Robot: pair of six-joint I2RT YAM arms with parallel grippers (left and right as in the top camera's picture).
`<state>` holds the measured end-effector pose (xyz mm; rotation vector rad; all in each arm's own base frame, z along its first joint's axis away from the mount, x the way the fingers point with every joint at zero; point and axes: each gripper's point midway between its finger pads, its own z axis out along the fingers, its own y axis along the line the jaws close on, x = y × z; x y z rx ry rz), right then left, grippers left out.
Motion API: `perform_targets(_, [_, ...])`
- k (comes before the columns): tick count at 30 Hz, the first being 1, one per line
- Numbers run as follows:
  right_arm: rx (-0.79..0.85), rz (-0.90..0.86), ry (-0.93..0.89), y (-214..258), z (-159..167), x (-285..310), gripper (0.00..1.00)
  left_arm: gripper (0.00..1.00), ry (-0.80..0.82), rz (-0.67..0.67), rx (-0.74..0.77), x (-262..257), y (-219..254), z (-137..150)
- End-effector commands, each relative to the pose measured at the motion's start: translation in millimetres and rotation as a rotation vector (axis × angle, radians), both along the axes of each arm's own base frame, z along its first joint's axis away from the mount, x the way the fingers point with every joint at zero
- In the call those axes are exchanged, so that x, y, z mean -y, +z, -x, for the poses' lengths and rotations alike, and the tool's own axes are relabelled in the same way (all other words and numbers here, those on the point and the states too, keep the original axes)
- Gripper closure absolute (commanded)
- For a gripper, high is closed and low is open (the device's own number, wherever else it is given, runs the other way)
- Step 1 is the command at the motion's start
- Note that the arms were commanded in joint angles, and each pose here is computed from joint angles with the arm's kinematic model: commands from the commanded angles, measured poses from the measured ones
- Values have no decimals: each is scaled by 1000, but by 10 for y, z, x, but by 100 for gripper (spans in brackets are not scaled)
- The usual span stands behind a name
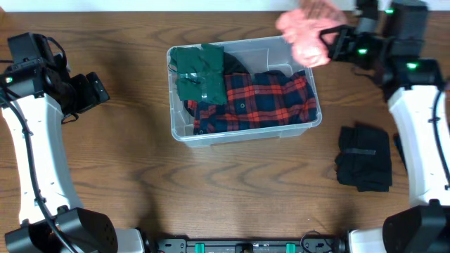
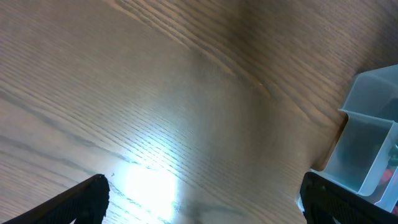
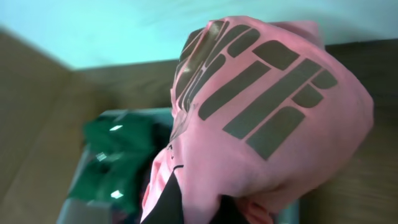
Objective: Pack container
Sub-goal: 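Carry the pink t-shirt with the right gripper into the bin and release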
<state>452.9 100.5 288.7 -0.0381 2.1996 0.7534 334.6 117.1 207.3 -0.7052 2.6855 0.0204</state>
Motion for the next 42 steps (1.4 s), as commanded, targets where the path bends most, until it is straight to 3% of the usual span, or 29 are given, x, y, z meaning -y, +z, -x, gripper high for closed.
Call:
perform_targets(1, [67,-18,153,165,129,-391,99,2,5,10,-20,-1,-67,23])
perform_targets(5, [250,89,487,209,428,-879,99,2,5,10,-19,-1,-67,23])
perform_targets(13, [491,457,833,-122,702,-961,99,2,5,10,-19,-1,-67,23])
perform_targets(18, [611,628,912,-248,563,-879,99,2,5,10,-19,-1,-67,23])
perform_targets(23, [674,686,929,-382,338,-875,99,2,5,10,-20,-1,-68,24])
perform_targets(34, [485,642,860,-1098,-73,-454,99,2,5,8,-16,-4,-64,14])
perform_targets(35, [449,622,816,-1147,-140,-367,92,2,5,8,-15,-5,-64,13])
perform_targets(36, [431,610,788,-1166,-179,-315,73,2,5,8,-15,-5,-64,13])
perform_targets(37, [409,592,749,-1185,-235,-248,5,2,5,8,-15,-5,-64,13])
perform_targets(38, [394,577,712,-1190,-286,-182,1,2,5,8,-15,-5,-64,13])
perform_targets(42, [355,509,596,-1099,-397,-28,1,2,5,8,-15,-5,-64,13])
